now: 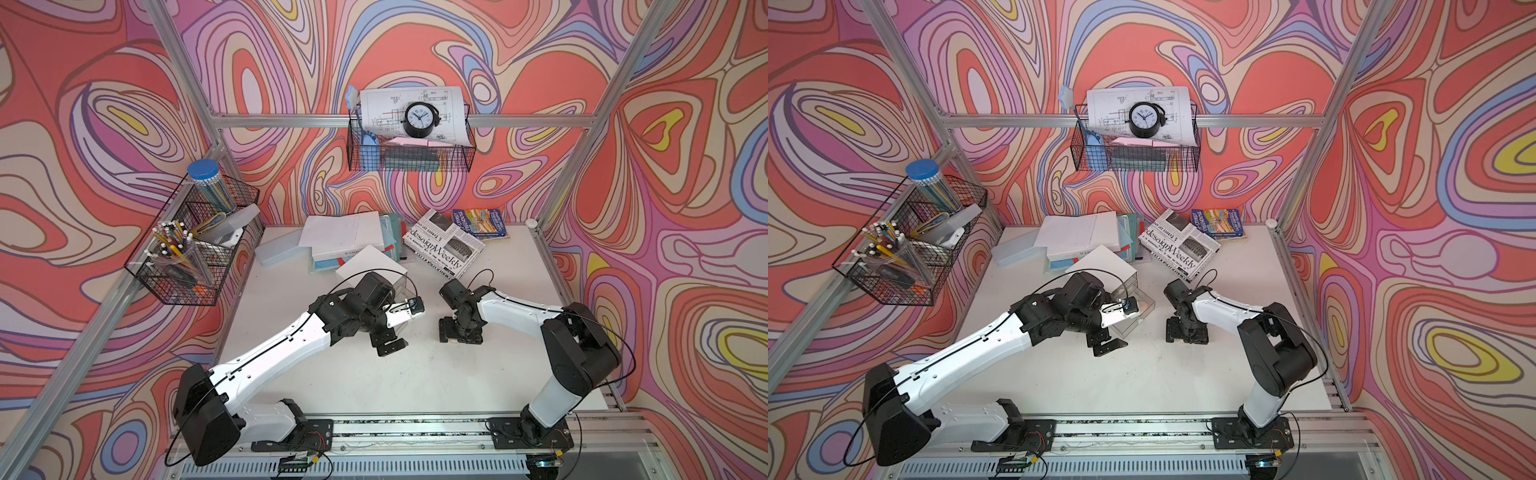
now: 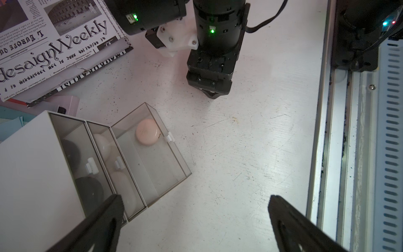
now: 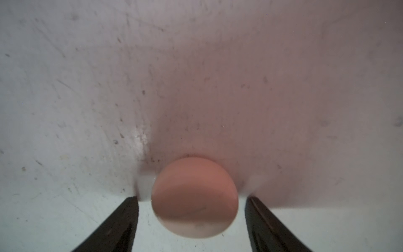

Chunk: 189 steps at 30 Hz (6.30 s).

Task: Put the bluetooth earphones in the drawer according to color
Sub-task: Pick up the Bluetooth earphone from the center of the board, then place the bluetooth earphone in the drawer, then close the drawer in the storage box.

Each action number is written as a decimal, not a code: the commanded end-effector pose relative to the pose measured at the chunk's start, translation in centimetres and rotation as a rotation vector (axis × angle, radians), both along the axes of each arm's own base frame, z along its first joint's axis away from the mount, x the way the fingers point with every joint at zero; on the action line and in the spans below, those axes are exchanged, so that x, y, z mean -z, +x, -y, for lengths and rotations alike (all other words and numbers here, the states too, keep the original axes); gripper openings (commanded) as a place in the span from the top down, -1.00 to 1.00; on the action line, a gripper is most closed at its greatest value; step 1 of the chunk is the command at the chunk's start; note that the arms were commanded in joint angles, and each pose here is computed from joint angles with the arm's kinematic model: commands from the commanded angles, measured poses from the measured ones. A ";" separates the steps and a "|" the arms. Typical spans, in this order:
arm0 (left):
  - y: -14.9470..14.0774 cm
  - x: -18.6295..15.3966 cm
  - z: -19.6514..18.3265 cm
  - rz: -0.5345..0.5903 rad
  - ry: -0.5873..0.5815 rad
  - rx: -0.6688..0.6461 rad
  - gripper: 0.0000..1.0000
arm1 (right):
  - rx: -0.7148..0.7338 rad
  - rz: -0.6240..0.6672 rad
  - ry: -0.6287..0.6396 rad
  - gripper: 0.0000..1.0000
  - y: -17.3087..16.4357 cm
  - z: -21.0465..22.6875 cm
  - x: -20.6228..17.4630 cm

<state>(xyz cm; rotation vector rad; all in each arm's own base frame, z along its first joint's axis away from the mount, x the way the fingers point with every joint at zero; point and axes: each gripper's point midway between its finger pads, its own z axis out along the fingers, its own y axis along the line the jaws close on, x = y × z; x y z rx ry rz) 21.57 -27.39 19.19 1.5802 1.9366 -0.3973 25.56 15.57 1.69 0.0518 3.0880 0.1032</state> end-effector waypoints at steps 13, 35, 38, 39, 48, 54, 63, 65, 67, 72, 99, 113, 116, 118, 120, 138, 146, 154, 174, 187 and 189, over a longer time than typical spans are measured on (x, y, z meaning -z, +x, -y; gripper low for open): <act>-0.1 0.8 -0.3 -0.013 0.038 -0.008 -0.97 | 0.017 0.019 -0.053 -0.43 0.6 0.9 1.6; 0.9 -0.2 -0.6 0.030 0.015 -0.058 -0.97 | -0.041 0.184 0.116 1.00 3.7 -2.5 -3.2; 1.0 -0.6 -0.6 0.024 -0.008 -0.060 -0.98 | -0.067 0.257 0.223 1.00 5.0 -4.6 -5.4; 1.2 -0.5 -0.8 0.024 -0.006 -0.066 -0.97 | -0.075 0.275 0.253 1.00 5.5 -5.3 -6.1; 3.8 -2.0 -3.5 0.039 -0.047 -0.173 -0.97 | -0.218 0.390 0.460 1.00 8.0 -12.4 -9.9; 4.7 -2.6 -5.3 0.069 -0.050 -0.226 -0.98 | -0.236 0.382 0.537 1.00 8.8 -15.5 -9.6; 5.3 -2.2 -5.9 0.042 -0.055 -0.246 -0.98 | -0.226 0.320 0.593 1.00 8.4 -17.8 -7.4; 5.4 -1.9 -5.9 0.038 -0.049 -0.248 -0.98 | -0.226 0.315 0.602 1.00 8.2 -18.3 -7.3; 5.6 -1.8 -5.7 0.034 -0.053 -0.250 -0.97 | -0.224 0.313 0.609 1.00 8.0 -18.5 -7.0; 6.3 -2.2 -5.3 0.030 -0.063 -0.263 -0.98 | -0.214 0.300 0.621 0.94 7.9 -18.8 -6.4; 6.3 -2.0 -6.4 0.099 -0.075 -0.304 -0.97 | -0.062 0.407 0.622 1.00 6.9 -16.6 -8.0; 6.2 -2.1 -6.7 0.107 -0.068 -0.312 -0.97 | -0.002 0.394 0.658 1.00 6.6 -17.0 -7.5; 6.2 -2.2 -6.6 0.108 -0.074 -0.309 -0.97 | 0.009 0.391 0.643 1.00 6.5 -16.7 -7.3; 6.2 -2.1 -6.6 0.104 -0.073 -0.308 -0.97 | 0.009 0.390 0.642 1.00 6.5 -16.7 -7.1; 6.2 -2.1 -6.6 0.104 -0.071 -0.306 -0.97 | 0.006 0.376 0.646 1.00 6.4 -16.9 -6.8; 5.9 -2.3 -6.4 0.097 -0.084 -0.296 -0.97 | 0.023 0.378 0.632 -0.05 6.6 -16.9 -6.6; 5.7 -2.3 -6.1 0.082 -0.092 -0.288 -0.97 | 0.001 0.364 0.630 -0.43 7.1 -17.6 -6.5; 5.7 -2.2 -6.3 0.090 -0.084 -0.288 -0.97 | 0.016 0.440 0.618 -0.44 7.3 -16.5 -8.2; 3.7 -0.3 -3.5 0.056 -0.058 -0.176 -0.97 | 0.205 0.344 0.544 1.00 3.5 -11.5 -5.1; 3.1 -1.5 -3.3 0.073 -0.078 -0.161 -0.97 | 0.219 0.353 0.546 1.00 5.1 -12.6 -3.6; 3.2 -1.6 -3.4 0.089 -0.086 -0.163 -0.97 | 0.238 0.378 0.543 1.00 5.7 -12.4 -3.5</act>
